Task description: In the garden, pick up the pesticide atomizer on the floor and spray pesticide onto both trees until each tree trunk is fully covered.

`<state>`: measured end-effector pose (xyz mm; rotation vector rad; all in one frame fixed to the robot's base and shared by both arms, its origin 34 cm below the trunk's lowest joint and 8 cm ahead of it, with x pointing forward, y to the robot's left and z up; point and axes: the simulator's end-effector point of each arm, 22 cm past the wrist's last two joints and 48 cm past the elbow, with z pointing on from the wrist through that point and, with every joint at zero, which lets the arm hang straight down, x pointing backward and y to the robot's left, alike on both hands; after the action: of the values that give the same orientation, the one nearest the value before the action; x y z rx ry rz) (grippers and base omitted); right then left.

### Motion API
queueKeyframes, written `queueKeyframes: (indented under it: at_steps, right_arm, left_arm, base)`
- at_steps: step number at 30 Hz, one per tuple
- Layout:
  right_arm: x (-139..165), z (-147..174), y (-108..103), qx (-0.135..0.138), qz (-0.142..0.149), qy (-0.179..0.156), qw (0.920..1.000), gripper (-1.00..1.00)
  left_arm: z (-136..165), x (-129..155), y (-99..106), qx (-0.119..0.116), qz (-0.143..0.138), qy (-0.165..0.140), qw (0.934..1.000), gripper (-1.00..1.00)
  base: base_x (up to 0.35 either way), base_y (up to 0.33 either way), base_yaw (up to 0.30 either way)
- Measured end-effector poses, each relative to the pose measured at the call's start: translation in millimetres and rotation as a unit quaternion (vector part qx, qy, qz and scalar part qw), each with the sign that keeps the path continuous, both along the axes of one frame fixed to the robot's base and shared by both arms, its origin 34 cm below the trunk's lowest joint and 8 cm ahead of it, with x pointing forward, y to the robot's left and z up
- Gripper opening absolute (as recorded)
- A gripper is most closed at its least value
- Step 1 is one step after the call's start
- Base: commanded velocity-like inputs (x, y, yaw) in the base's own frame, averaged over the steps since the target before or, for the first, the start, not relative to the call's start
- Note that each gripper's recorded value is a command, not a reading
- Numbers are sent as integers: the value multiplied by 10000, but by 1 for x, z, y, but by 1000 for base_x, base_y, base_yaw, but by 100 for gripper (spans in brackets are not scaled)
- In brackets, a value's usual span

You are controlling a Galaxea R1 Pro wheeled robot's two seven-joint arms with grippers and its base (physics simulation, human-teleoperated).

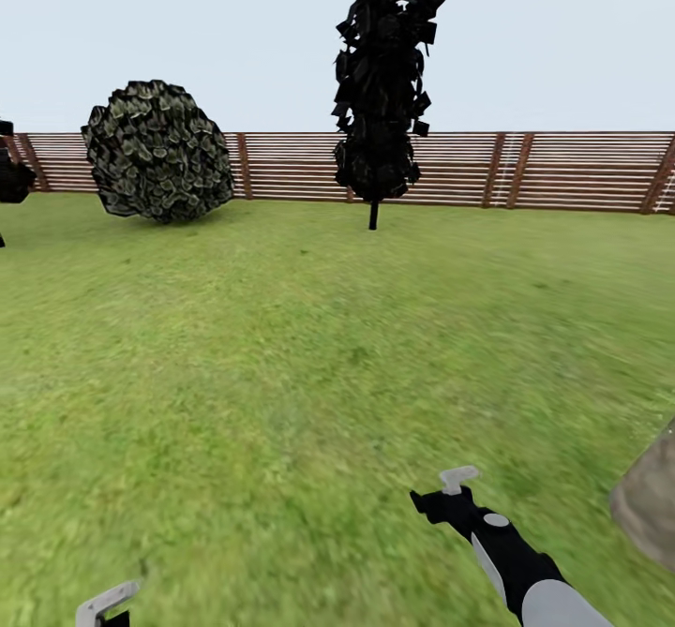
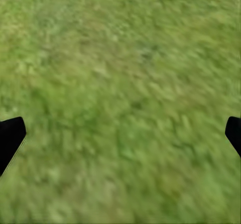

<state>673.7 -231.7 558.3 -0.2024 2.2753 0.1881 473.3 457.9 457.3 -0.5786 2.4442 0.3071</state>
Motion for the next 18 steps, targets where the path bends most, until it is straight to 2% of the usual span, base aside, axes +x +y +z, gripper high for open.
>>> queueKeyframes:
  at_steps: [18]
  right_arm:
    - [0, 0, 1, 8, 4, 4, 10000, 100]
  left_arm:
    - [0, 1, -1, -10, 4, -22, 10000, -100]
  base:
    - [0, 0, 281]
